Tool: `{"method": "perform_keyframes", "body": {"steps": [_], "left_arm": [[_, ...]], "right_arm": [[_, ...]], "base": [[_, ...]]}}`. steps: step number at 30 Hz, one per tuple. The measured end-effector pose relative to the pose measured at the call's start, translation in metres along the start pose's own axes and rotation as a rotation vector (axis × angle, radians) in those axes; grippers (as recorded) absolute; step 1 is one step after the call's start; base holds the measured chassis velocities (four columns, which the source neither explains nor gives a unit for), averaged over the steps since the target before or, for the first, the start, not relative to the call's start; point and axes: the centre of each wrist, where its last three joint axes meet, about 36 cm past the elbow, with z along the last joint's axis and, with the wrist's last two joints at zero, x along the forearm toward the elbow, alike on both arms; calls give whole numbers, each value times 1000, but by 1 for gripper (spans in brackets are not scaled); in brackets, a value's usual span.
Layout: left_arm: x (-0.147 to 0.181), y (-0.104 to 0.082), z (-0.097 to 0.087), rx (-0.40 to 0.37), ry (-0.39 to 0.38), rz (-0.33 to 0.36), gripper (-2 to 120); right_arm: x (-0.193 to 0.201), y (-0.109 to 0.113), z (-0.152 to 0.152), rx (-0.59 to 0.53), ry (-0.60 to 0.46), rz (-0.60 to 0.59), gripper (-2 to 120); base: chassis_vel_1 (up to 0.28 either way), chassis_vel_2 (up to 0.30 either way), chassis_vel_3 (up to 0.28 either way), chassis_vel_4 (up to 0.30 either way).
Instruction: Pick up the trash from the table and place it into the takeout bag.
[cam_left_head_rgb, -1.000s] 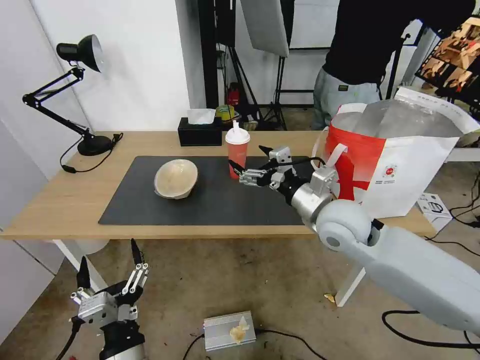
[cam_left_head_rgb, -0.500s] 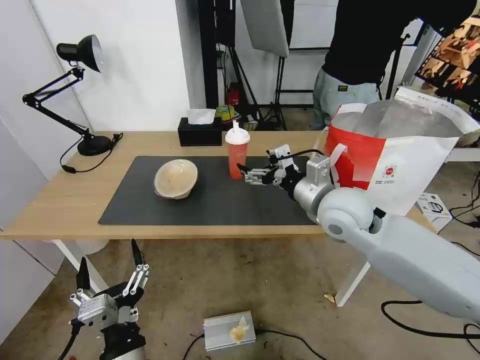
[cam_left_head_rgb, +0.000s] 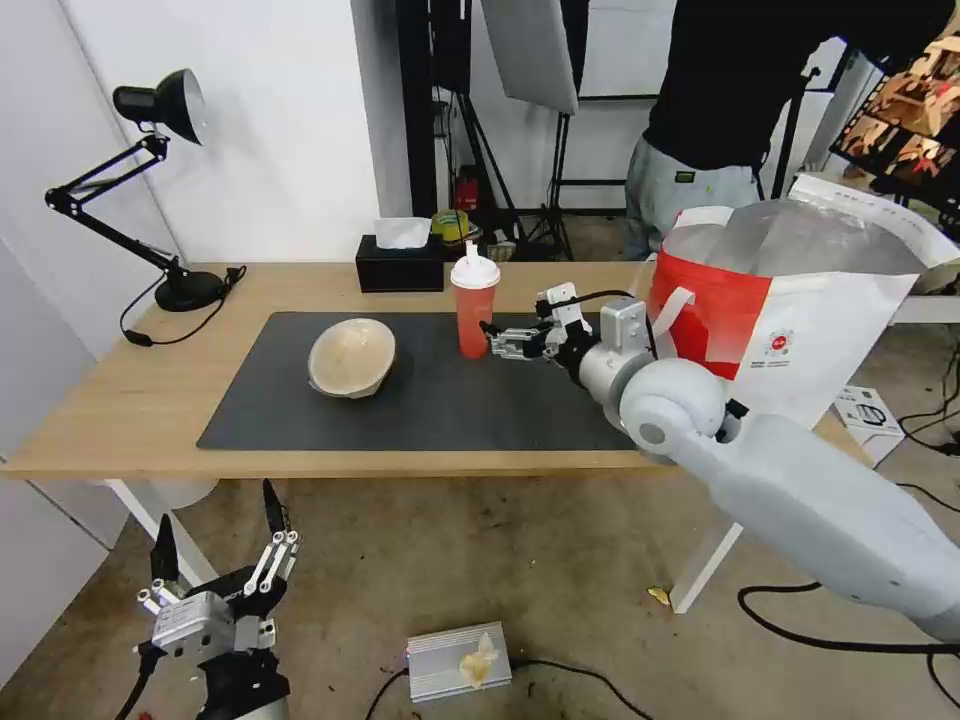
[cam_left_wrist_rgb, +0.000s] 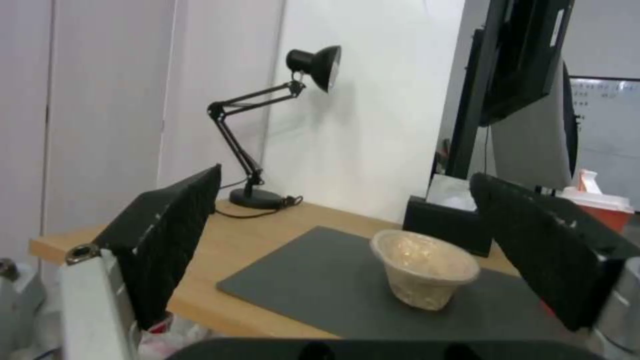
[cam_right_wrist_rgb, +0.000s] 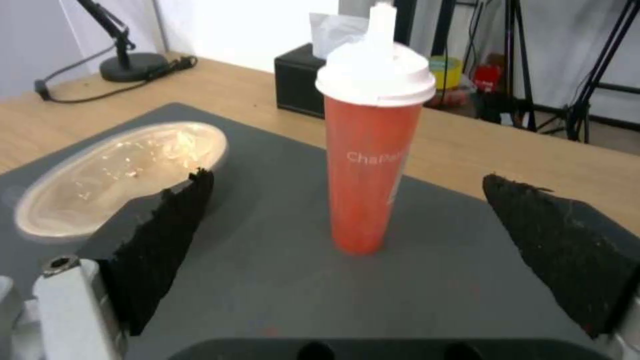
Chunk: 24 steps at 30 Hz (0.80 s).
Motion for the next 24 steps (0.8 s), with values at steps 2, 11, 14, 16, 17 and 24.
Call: {"method": "perform_keyframes", "body": {"steps": [2,11,14,16,17,24], "left_arm": [[0,0,2,-1,2,3,100],[0,-1,7,3,5,5,100],[-1,-2,8,5,6,4,100],[-1,-2,9,5,5,4,100],[-1,-2,9,5,5,5,100],[-3,-2,11,4,4,6,100]], "right_arm": [[-7,0,2,0,5,3,100],[-29,-6,0,9,12,10,100],[-40,-8,1,18,16,17,100],[-42,-8,1,18,16,19,100],[-45,-9,1,19,15,18,100],[-58,-9,-1,23,17,22,100]], "base": [[0,0,0,0],[0,0,0,0],[0,0,0,0],[0,0,0,0],[0,0,0,0],[0,0,0,0]]}}
